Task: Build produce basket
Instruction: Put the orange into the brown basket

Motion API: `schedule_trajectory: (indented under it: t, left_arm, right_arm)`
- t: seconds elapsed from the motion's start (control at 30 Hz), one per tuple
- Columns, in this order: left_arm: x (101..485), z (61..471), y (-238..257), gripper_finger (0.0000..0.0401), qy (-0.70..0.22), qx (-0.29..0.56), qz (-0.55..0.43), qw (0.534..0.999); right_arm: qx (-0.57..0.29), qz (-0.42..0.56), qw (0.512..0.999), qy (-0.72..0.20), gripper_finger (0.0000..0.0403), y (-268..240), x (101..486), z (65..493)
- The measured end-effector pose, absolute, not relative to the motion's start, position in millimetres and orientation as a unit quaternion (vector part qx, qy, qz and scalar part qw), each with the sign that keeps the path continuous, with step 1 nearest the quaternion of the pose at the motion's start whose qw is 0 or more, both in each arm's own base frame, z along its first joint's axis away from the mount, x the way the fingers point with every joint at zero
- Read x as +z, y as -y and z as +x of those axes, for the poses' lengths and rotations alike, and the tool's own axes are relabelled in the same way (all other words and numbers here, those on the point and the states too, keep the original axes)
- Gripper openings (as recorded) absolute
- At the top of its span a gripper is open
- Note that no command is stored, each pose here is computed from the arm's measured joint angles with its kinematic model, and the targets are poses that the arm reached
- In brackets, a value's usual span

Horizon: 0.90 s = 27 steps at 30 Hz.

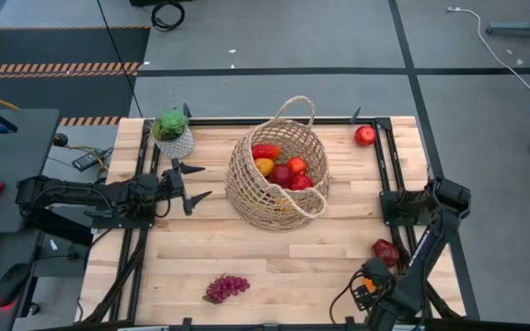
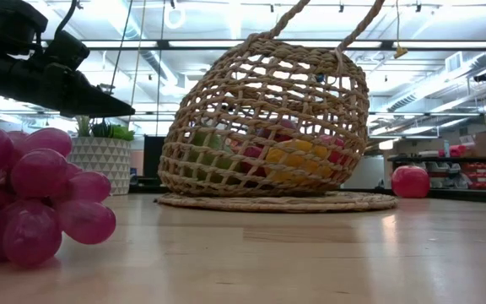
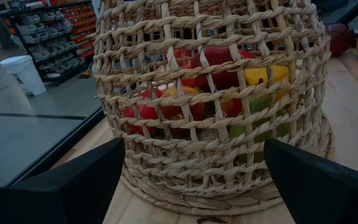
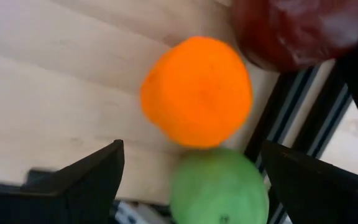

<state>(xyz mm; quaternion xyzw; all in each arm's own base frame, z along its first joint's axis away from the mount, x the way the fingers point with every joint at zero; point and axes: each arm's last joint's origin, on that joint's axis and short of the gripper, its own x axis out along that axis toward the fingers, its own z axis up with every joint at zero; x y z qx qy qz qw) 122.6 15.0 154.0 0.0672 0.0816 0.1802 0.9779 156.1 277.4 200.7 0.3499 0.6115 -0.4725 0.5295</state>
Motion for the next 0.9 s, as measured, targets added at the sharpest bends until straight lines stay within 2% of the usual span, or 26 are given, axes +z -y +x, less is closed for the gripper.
schedule_trajectory:
  t: [0.13, 0.3, 0.47, 0.67, 0.9]
  left_arm:
    - [154, 123, -15, 0.0390, -0.082, 0.180, 0.067, 0.978]
    - [154, 123, -15, 0.0390, -0.082, 0.180, 0.067, 0.978]
    - [154, 123, -15, 0.0390, -0.082, 0.180, 0.067, 0.978]
    - [154, 123, -15, 0.0390, -0.082, 0.180, 0.067, 0.978]
    - [154, 123, -15, 0.0390, -0.082, 0.180, 0.067, 0.978]
  right_arm:
    - [-0.448, 0.360, 0.516, -0.635, 0.0382, -266, 179, 156]
    - [-0.447, 0.368, 0.518, -0.630, 0.0381, -250, 182, 150]
    - [-0.435, 0.392, 0.498, -0.640, 0.0381, -243, 172, 150]
    - [-0.412, 0.417, 0.496, -0.641, 0.0381, -237, 149, 151]
    - [-0.402, 0.404, 0.505, -0.649, 0.0368, -232, 146, 154]
